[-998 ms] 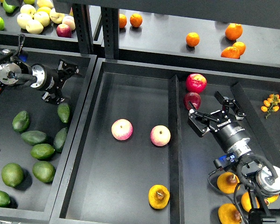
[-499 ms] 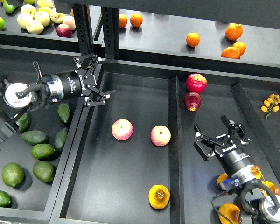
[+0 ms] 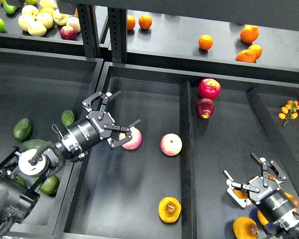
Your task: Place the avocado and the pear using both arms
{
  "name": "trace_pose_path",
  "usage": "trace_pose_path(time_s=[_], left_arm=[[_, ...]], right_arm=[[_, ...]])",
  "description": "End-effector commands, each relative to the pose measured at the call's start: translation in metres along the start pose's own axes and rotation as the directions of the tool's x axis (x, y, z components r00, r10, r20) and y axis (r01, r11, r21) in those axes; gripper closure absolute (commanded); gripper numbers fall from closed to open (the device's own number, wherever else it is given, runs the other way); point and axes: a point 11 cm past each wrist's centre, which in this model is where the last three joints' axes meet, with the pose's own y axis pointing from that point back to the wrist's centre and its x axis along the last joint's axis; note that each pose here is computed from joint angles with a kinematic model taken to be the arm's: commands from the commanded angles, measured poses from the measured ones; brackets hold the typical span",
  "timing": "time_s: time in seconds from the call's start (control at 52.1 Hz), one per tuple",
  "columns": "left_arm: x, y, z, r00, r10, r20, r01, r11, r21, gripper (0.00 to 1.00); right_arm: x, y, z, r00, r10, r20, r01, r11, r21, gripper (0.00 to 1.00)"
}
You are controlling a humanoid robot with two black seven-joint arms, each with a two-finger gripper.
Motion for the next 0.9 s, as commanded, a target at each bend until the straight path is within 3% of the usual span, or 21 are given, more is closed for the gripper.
trace_pose_path(time_s=[0.0,0.384,0.691,0.883], left_arm=[[0.012,0.017,-0.011,0.998,0.028,-0.049,-0.029,0.999,-0.033,0.01],[0.030,0.048,-0.033,0.990,0.090,-0.107,-0.095,0.995,-0.042,0.01],[0.042,0.067,-0.049,0.980,0.134,-0.149,-0.141,0.989,-0.039,0.01],[0.037,0.068,-0.044,0.975,0.095,-0.199,-0.113,0.990,-0.083,0.01]], right_arm=[[0.002,0.006,-0.010,0.997,0.041,-0.073,-0.046,0.997,-0.068,0.00],[-0.017,-0.011,-0.041,0.907,0.054,-0.419,-0.183,0.944,-0.274,0.00],[-0.009,-0.037,-0.018,0.850,0.016,-0.527,-0.269,0.873,-0.407,0.00],[-0.005,-0.047,0.008,0.857,-0.014,-0.516,-0.271,0.839,-0.472,0.00]])
